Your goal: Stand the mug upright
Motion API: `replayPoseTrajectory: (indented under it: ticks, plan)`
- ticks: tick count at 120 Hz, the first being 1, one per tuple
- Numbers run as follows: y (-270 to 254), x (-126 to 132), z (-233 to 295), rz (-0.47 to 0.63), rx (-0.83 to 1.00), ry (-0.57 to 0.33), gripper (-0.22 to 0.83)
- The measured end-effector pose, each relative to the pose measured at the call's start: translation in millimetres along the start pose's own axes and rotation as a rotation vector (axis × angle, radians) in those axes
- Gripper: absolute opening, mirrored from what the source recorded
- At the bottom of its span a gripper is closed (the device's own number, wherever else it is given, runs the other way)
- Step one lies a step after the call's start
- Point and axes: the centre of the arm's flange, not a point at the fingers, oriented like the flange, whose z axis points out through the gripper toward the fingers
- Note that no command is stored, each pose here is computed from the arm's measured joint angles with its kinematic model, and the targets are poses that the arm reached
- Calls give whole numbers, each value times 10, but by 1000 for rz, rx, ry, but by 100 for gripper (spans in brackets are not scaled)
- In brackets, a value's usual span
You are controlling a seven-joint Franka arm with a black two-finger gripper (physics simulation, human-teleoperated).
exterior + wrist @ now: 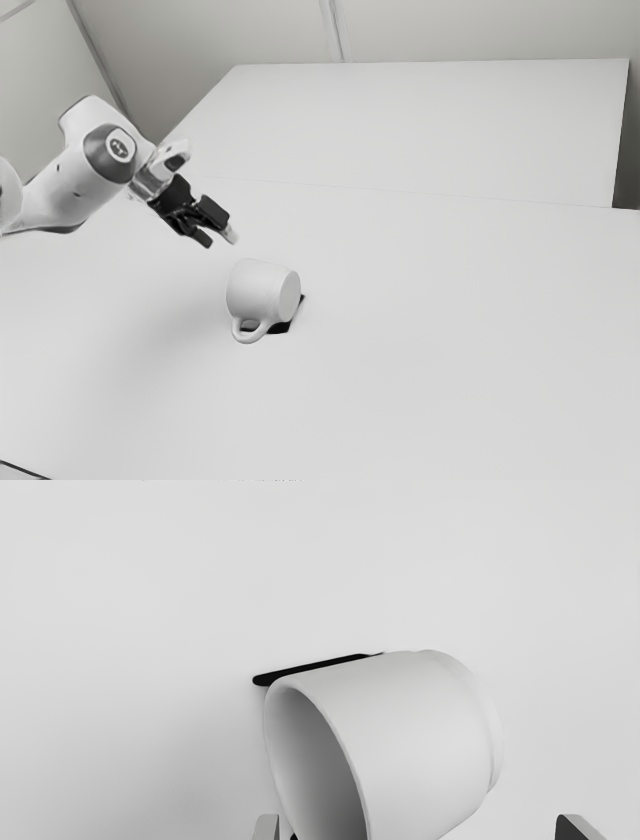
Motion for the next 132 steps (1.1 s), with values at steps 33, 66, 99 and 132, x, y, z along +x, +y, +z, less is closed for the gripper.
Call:
replayPoseTrajectory:
  ticks: [33,66,99,132]
  plan:
    - [-240,-90,194,50,-37,6,62]
    - [-463,-203,457,35,-127,4,62]
    - [-577,-281,664,1,-296,22,62]
    - [-554,-303,923,8,-468,43,48]
